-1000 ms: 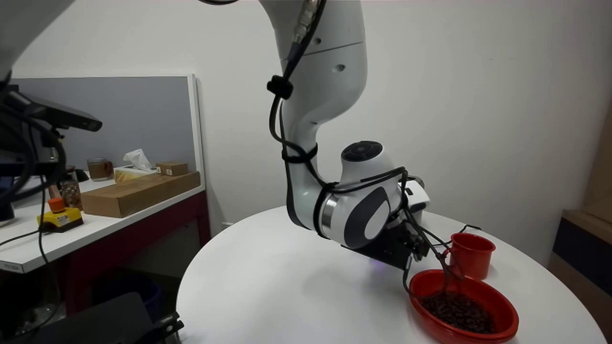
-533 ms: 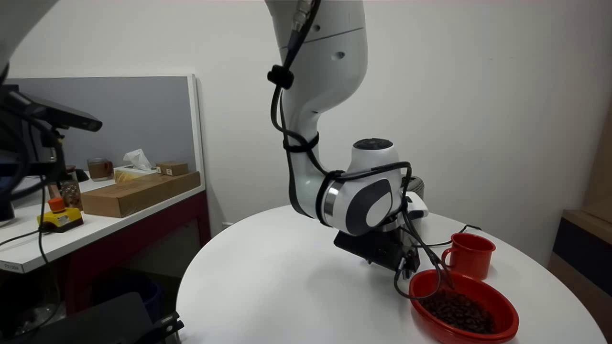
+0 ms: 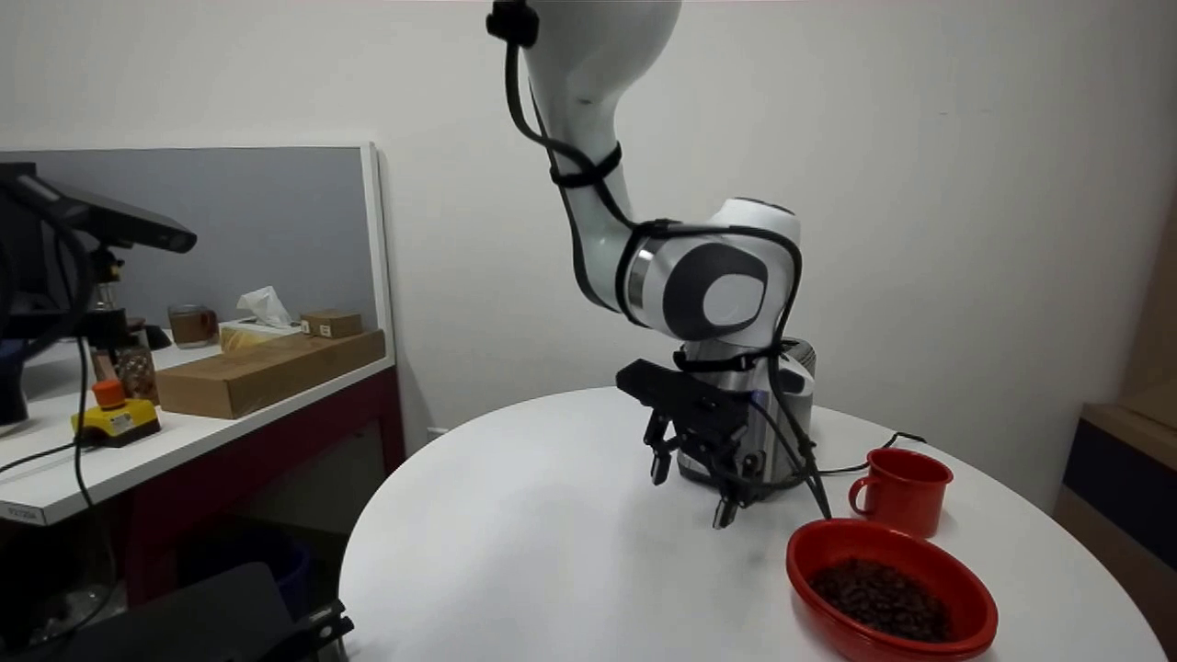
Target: Press the button to flick up the toaster lever.
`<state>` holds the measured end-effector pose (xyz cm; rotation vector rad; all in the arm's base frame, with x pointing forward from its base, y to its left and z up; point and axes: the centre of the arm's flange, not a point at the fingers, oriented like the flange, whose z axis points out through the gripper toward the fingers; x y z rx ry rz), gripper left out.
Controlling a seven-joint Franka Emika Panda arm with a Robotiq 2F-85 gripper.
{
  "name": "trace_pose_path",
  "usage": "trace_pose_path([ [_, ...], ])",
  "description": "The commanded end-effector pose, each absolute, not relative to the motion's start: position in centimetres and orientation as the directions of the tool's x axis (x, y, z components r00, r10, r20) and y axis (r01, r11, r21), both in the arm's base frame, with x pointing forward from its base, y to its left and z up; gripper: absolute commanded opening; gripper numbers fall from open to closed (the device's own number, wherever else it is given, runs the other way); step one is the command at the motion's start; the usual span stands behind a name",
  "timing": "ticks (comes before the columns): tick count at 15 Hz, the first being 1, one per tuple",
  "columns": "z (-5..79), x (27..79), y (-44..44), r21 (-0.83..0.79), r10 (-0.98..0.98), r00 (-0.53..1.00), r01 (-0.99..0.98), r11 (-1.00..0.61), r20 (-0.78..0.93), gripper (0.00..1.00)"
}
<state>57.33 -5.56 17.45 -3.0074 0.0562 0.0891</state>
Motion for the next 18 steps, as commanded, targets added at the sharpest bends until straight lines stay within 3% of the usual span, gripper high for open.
trace_pose_path([
  [1, 24.8, 56.2, -5.6, -0.118, -0.045, 0.983, -0.067, -0.991, -0.178, 1.0],
  [8, 38.5, 48.4, -4.0, 0.0, -0.025, 0.983, -0.026, -1.0, -0.182, 1.0],
  [13, 43.7, 42.7, -1.2, 0.028, -0.041, 0.988, -0.037, -0.999, -0.152, 1.0],
  [14, 42.0, 46.1, -2.2, 0.019, -0.017, 0.987, -0.014, -1.0, -0.162, 1.0],
  [18, 42.4, 45.5, -1.9, 0.02, -0.017, 0.988, -0.014, -1.0, -0.154, 1.0],
])
